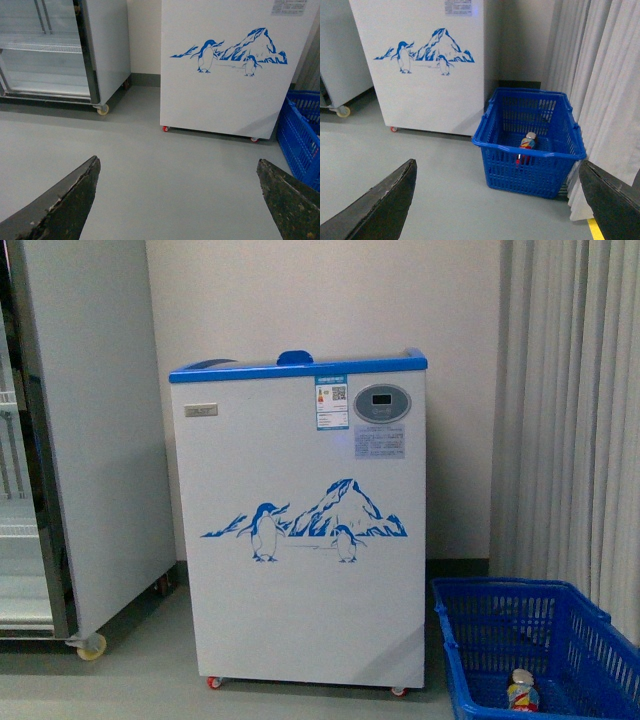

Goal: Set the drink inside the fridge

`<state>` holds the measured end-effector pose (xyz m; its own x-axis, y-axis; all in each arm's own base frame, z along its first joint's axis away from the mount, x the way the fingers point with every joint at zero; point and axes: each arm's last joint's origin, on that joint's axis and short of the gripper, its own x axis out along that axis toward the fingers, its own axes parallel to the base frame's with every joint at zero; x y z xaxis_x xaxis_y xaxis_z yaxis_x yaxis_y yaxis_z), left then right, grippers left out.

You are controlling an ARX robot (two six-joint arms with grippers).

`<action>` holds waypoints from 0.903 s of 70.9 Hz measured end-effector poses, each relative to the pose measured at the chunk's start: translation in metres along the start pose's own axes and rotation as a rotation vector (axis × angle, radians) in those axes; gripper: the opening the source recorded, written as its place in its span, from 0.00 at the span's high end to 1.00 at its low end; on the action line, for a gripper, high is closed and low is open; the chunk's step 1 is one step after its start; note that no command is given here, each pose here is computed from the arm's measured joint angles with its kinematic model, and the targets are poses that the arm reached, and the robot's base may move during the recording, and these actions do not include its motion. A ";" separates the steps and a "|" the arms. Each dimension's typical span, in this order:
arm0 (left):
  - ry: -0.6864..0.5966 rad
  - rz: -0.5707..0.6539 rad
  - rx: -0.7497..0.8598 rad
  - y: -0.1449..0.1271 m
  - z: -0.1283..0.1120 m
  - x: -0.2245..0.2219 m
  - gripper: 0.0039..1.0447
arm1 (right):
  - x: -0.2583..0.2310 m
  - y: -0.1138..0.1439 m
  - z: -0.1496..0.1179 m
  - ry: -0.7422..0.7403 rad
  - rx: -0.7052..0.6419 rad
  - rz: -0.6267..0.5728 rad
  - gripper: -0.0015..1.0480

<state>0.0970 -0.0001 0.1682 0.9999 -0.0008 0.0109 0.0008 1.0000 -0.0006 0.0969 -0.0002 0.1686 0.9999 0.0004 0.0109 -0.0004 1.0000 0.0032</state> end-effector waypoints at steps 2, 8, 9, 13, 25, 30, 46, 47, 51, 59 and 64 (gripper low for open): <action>0.000 0.000 0.000 0.000 0.000 0.000 0.07 | 0.000 0.000 0.000 0.000 0.000 0.000 0.07; 0.000 0.000 0.000 0.000 0.000 0.000 0.07 | 0.000 0.000 0.000 0.000 0.000 0.000 0.07; 0.000 0.000 0.000 0.000 0.000 0.000 0.07 | 0.000 0.000 0.000 0.000 0.000 0.000 0.07; 0.000 0.000 0.000 0.000 0.000 0.000 0.07 | 0.000 0.000 0.000 0.000 0.000 0.000 0.07; 0.000 0.000 0.000 0.000 0.000 0.000 0.07 | 0.000 0.000 0.000 0.000 0.000 0.000 0.07; 0.000 0.000 0.000 0.000 0.000 0.000 0.07 | 0.000 0.000 0.000 0.000 0.000 0.000 0.07; 0.000 0.000 0.000 0.000 0.000 0.000 0.07 | 0.000 0.000 0.000 0.000 0.000 0.000 0.07; 0.000 0.000 0.000 0.000 0.000 0.000 0.07 | 0.000 0.000 0.000 0.000 0.000 0.000 0.07; 0.000 0.000 0.000 0.000 0.000 0.000 0.07 | 0.000 0.000 0.000 0.000 0.000 0.000 0.07; 0.000 0.000 0.000 0.000 0.000 0.000 0.07 | 0.000 0.000 0.000 0.000 0.000 0.000 0.07; 0.000 0.000 0.000 0.000 0.000 0.000 0.07 | 0.000 0.000 0.000 0.000 0.000 0.000 0.07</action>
<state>0.0970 -0.0001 0.1682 0.9999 -0.0008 0.0109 0.0008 1.0000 -0.0006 0.0969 -0.0002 0.1686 0.9999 0.0000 0.0109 0.0000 1.0000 0.0032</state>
